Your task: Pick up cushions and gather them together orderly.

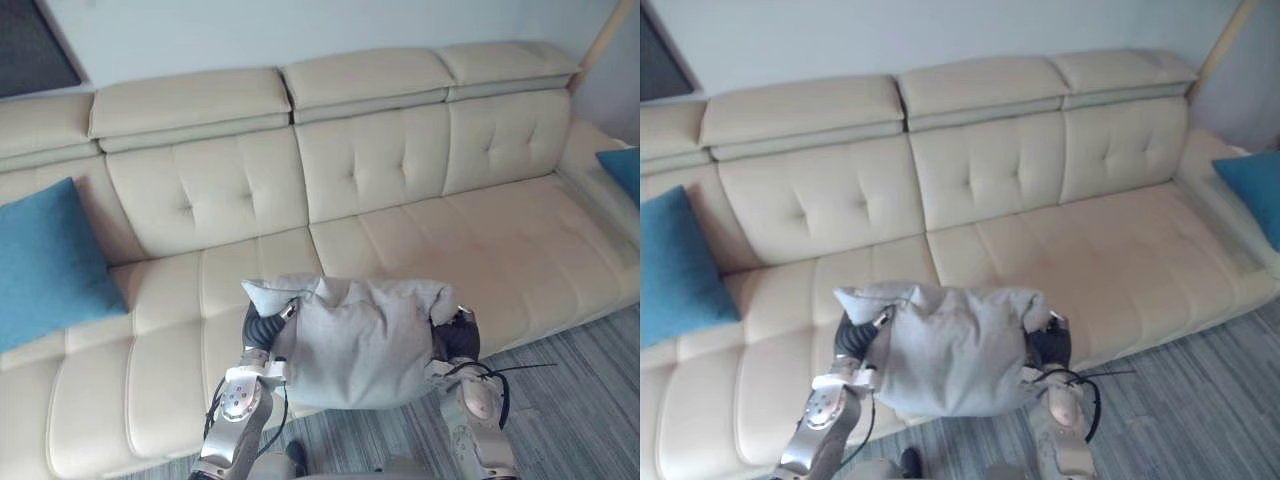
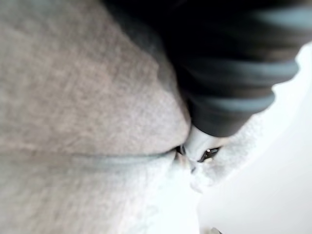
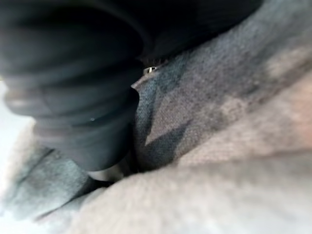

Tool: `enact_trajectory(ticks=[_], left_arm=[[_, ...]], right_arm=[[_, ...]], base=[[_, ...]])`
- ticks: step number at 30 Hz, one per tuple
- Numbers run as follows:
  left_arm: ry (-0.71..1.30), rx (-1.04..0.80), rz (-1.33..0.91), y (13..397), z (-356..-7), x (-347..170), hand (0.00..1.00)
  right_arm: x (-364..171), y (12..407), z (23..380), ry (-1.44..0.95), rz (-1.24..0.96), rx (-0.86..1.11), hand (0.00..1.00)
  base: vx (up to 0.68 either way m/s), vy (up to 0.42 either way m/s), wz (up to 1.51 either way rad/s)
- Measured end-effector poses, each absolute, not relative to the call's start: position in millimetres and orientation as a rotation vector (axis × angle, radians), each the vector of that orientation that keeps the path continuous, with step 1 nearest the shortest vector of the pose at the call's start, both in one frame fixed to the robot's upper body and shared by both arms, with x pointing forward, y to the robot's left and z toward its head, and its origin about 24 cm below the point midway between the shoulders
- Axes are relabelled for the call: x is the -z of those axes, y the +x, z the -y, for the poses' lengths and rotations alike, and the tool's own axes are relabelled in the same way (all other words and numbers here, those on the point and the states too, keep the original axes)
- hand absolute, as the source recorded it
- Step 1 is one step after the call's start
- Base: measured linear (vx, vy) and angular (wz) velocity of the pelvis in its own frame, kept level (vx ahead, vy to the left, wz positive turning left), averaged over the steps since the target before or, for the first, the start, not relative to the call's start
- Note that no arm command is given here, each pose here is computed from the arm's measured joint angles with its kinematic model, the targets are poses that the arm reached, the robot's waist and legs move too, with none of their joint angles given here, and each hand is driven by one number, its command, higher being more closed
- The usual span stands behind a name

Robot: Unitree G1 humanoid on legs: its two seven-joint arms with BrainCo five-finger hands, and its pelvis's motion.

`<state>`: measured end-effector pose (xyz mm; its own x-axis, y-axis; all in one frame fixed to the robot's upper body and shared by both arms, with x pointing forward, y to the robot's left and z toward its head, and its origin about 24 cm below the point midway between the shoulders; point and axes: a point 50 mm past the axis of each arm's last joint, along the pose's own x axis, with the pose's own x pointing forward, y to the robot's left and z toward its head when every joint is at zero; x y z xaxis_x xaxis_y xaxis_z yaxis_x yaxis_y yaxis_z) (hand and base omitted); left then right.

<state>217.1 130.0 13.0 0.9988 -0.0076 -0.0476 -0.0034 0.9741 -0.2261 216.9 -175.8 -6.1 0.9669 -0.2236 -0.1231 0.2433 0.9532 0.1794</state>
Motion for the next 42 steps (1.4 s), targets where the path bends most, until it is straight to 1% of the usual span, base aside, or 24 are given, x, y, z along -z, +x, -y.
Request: enact_trajectory(ticks=[5, 10, 17, 20, 23, 25, 28, 30, 31, 33, 34, 36, 39, 42], left_arm=[[-0.223, 0.008, -0.040, 222, -130, -14, 1.00], [-0.257, 0.018, -0.045, 222, -119, -14, 1.00], [-0.263, 0.035, -0.010, 226, -113, -23, 1.00], [-0.236, 0.030, 0.048, 238, -111, -36, 1.00], [-0.186, 0.015, 0.156, 258, -111, -60, 1.00], [-0.158, 0.000, 0.238, 272, -111, -80, 1.00], [-0.147, -0.022, 0.309, 283, -112, -98, 1.00], [-0.158, -0.073, 0.395, 297, -115, -120, 1.00], [-0.154, -0.085, 0.416, 302, -116, -126, 1.00], [-0.136, -0.140, 0.472, 321, -120, -148, 1.00], [-0.136, -0.156, 0.484, 325, -122, -153, 1.00], [-0.145, -0.200, 0.534, 336, -125, -174, 1.00], [-0.147, -0.243, 0.580, 350, -127, -198, 1.00], [-0.086, -0.267, 0.639, 368, -135, -232, 1.00]], right_arm=[[6, 218, 177, 0.176, -0.102, 0.236, 1.00], [4, 220, 187, 0.141, -0.097, 0.246, 1.00], [-17, 223, 193, 0.129, 0.001, 0.264, 1.00], [-28, 234, 193, 0.105, 0.048, 0.259, 1.00], [-49, 254, 191, 0.067, 0.134, 0.257, 1.00], [-68, 276, 191, 0.036, 0.199, 0.249, 1.00], [-91, 294, 190, 0.003, 0.272, 0.244, 1.00], [-124, 316, 183, -0.013, 0.377, 0.243, 1.00], [-133, 321, 182, -0.023, 0.404, 0.248, 1.00], [-164, 341, 178, -0.054, 0.483, 0.268, 1.00], [-172, 345, 177, -0.058, 0.498, 0.275, 1.00], [-204, 359, 173, -0.073, 0.571, 0.301, 1.00], [-240, 369, 173, -0.075, 0.641, 0.341, 1.00], [-286, 377, 168, -0.088, 0.730, 0.383, 1.00]], base=[[0.09, -0.187, 0.47], [0.05, -0.182, 0.25], [0.07, -0.055, 0.33], [0.02, 0.004, 0.11], [-0.02, 0.012, 0.20], [-0.05, 0.001, 0.23], [-0.09, -0.014, 0.17], [-0.11, -0.027, 0.14], [-0.13, -0.039, 0.22], [-0.15, -0.033, 0.15], [-0.12, -0.022, 0.05], [-0.09, -0.015, -0.01], [-0.06, 0.002, 0.01], [-0.04, 0.004, -0.02]])
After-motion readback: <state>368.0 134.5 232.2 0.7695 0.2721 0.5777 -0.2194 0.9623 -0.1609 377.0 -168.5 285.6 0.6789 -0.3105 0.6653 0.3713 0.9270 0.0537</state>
